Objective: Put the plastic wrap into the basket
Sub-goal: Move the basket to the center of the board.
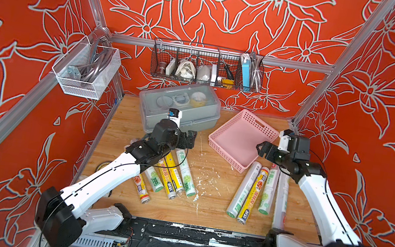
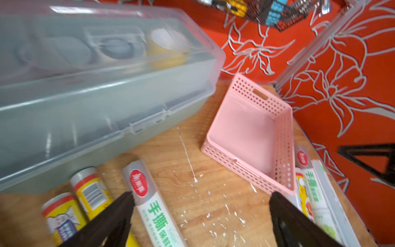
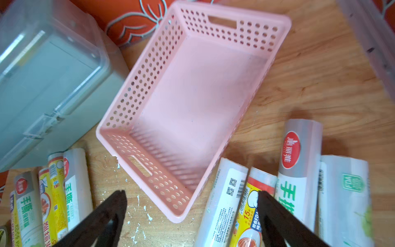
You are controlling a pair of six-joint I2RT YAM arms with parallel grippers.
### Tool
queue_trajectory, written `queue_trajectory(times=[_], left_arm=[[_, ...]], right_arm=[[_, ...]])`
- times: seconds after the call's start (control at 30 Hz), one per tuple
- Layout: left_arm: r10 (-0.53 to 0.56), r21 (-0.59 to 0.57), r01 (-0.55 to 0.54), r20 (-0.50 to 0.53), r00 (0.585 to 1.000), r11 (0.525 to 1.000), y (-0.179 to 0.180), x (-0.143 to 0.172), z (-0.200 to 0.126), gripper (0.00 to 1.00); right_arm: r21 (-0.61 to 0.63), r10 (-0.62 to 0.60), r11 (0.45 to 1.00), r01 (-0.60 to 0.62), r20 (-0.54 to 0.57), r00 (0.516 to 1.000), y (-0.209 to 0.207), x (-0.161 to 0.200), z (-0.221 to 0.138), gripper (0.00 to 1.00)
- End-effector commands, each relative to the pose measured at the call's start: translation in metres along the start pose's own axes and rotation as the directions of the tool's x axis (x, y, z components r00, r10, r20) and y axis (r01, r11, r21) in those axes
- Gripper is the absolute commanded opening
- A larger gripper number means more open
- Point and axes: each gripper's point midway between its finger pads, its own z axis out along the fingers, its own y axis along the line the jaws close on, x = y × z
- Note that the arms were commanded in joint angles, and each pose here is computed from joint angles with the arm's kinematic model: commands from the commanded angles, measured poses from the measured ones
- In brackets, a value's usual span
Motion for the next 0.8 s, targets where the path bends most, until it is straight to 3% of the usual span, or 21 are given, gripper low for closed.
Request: queue_trajectory(times=[0.0,0.2,0.5,0.6,0.77], left_arm=[[0.018,0.084,-0.007,-0.129,0.992,0.996,-0.017,0.029,0.008,0.98],[0.032,0.176,0.001,-0.189,0.981,0.984,-0.031,0.046,0.016,0.98],[0.054,0.184,-0.022,-0.171,0.984,0.983,-0.03,0.047,0.016,0.98],[0.053,0.177,-0.022,-0.176,0.983,0.984,-0.029,0.048,0.017,0.98],[0.047,0.166,-0.016,-0.185,0.982,0.986,-0.026,0.051,0.02,0.98]], right_arm=[[-0.009,0.004,1.0,-0.004,-0.08,0.997,0.003,0.002,0.025,0.88],[0.104,0.007,0.995,0.008,-0.147,0.989,-0.016,-0.012,0.068,0.83],[0.201,0.062,0.979,-0.022,-0.195,0.979,-0.039,-0.005,0.098,0.74],[0.223,0.069,0.975,-0.02,-0.211,0.975,-0.044,-0.002,0.104,0.69],[0.204,0.071,0.979,-0.021,-0.241,0.968,-0.041,0.004,0.112,0.52]])
